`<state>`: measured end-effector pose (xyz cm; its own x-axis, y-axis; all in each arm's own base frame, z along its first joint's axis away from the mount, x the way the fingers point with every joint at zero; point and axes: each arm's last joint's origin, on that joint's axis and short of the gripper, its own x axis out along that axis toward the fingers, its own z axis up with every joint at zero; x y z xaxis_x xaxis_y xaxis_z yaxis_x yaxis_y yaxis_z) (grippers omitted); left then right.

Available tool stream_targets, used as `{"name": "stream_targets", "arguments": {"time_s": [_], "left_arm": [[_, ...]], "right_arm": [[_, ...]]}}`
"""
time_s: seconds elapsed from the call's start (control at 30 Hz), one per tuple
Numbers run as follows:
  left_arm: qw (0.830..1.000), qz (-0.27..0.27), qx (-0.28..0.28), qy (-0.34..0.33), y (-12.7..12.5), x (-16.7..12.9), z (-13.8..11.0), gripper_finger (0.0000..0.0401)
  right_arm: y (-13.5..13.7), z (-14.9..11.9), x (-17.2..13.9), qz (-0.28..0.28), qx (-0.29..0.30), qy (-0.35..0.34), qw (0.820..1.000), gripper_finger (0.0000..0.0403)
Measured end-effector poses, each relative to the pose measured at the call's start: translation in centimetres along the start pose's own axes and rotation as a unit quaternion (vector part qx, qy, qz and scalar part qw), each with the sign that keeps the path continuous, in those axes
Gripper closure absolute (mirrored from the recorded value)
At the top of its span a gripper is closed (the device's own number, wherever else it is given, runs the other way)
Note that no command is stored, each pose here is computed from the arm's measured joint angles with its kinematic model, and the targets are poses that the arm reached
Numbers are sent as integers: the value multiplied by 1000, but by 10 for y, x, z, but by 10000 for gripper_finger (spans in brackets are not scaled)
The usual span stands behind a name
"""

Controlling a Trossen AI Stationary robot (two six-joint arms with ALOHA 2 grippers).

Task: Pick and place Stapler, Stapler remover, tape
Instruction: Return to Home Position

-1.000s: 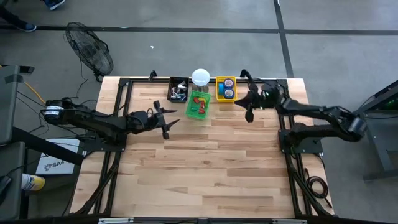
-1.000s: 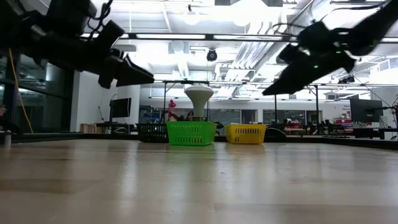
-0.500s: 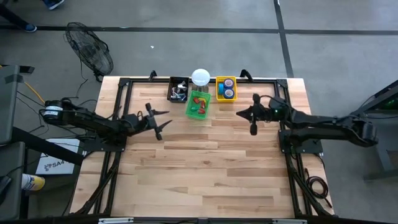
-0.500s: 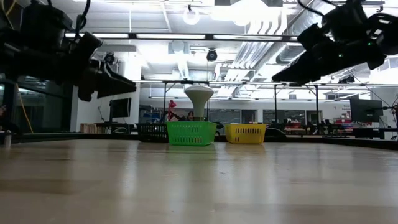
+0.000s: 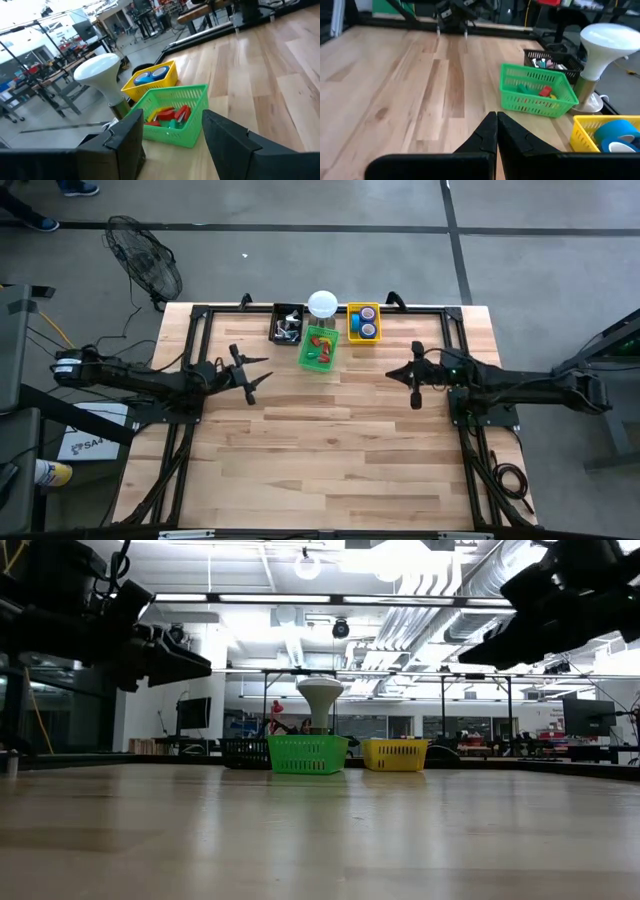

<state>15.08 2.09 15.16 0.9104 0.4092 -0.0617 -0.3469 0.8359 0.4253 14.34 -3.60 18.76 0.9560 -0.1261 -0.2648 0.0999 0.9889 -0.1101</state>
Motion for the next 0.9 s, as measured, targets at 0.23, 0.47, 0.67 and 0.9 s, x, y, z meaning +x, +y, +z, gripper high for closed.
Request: {"name": "stream_targets", "arguments": {"time_s": [0.23, 0.47, 0.67, 0.9], "left_arm": [[1000, -4, 8, 9, 5, -11, 1, 204], [1000, -10, 12, 26, 9, -23, -1, 204], [999, -12, 13, 27, 13, -34, -2, 204], [999, -16, 21, 21, 16, -43, -2, 204]], "right_arm": [[10, -28, -9, -36, 45, -53, 997, 403], [16, -35, -12, -30, 79, -69, 994, 403], [26, -33, -12, -20, 75, -70, 995, 403], [40, -37, -13, -4, 52, -46, 998, 403]]}}
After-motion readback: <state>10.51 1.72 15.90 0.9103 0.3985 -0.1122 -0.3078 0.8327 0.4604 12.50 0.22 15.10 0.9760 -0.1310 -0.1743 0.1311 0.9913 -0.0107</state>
